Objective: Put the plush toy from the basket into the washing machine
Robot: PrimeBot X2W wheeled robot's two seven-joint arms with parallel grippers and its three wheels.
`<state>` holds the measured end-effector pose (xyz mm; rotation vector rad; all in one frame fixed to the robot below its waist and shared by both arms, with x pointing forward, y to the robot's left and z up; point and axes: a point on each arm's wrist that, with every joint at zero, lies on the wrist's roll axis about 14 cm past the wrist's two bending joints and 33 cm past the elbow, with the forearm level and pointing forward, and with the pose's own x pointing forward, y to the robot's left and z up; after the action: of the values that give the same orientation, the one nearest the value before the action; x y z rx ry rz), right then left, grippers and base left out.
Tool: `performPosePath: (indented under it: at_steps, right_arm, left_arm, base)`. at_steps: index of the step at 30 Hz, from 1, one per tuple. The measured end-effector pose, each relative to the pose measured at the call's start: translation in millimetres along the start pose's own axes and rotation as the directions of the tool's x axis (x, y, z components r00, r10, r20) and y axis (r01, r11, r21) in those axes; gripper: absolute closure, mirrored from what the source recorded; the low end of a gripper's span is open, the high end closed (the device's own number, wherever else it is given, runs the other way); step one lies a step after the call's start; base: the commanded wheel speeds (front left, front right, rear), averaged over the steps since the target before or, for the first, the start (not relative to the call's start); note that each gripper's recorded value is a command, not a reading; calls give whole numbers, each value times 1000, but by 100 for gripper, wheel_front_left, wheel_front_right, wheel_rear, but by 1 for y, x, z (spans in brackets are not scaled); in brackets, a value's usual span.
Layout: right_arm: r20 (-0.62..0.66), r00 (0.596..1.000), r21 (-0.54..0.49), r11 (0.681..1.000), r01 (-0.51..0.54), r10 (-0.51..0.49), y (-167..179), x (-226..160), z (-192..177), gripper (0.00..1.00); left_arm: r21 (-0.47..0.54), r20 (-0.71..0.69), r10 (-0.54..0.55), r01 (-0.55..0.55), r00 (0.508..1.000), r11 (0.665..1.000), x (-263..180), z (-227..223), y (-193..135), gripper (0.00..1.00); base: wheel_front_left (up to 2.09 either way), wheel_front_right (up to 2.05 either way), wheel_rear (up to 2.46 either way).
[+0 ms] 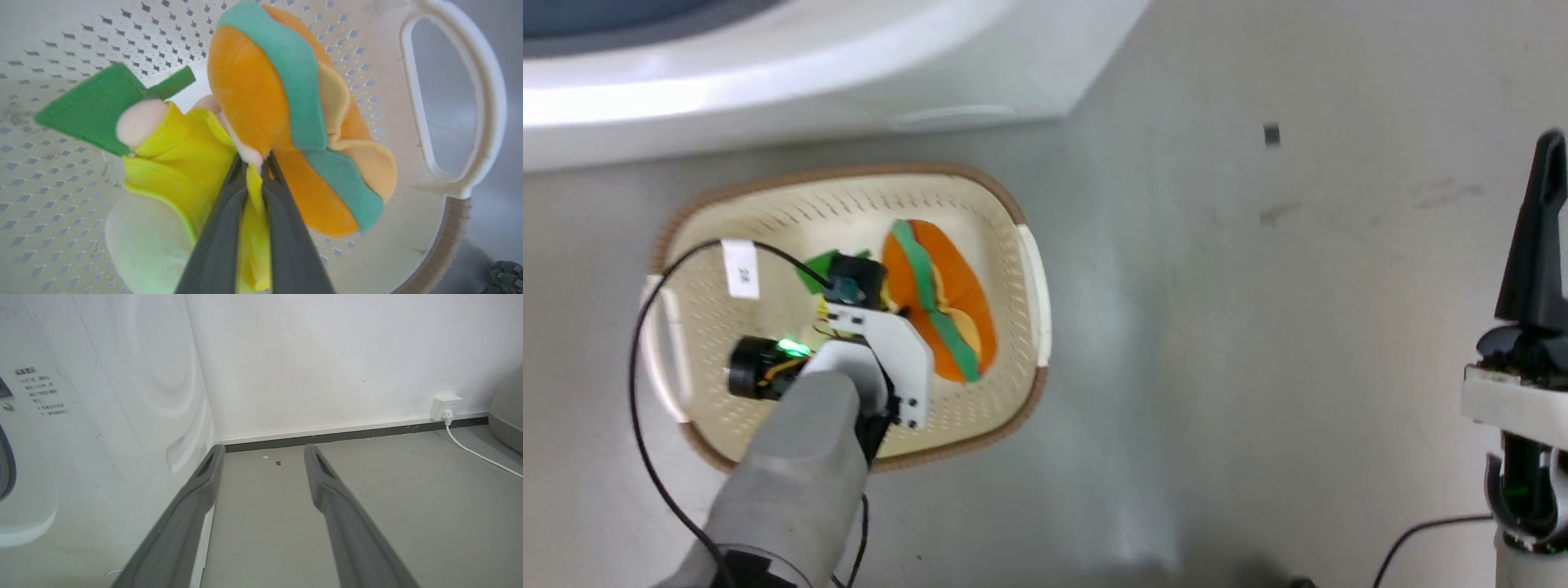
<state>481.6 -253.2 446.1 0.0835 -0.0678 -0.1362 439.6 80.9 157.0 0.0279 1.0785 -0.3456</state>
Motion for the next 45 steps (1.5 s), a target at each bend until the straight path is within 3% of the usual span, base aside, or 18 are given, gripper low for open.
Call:
performPosePath:
  at_steps: [8,17,20,25,34,45]
  right_arm:
    - [35,998,10,999,-43,42,17,-15,27,0]
    - [89,992,44,994,-98,94,37,-33,58,0]
    - [104,988,49,992,-117,112,44,-39,67,0]
    - [121,984,57,988,-142,134,51,-49,77,0]
    - [141,977,65,983,-170,159,60,-56,87,0]
    - [94,984,62,986,-154,148,56,-48,67,0]
  left_arm:
    - [-27,198,35,-30,980,999,-54,39,6,100]
    - [-41,396,74,-63,915,997,-114,72,11,100]
    - [-61,485,100,-81,869,995,-137,93,11,100]
    - [-101,645,148,-108,750,989,-182,129,14,100]
    - [-172,775,244,-177,583,969,-242,151,37,100]
    - [-241,817,303,-187,490,952,-242,201,68,100]
  base:
    - [0,0,0]
    - [0,0,0]
    - [0,0,0]
    - [0,0,0]
    - [0,0,0]
    - [0,0,0]
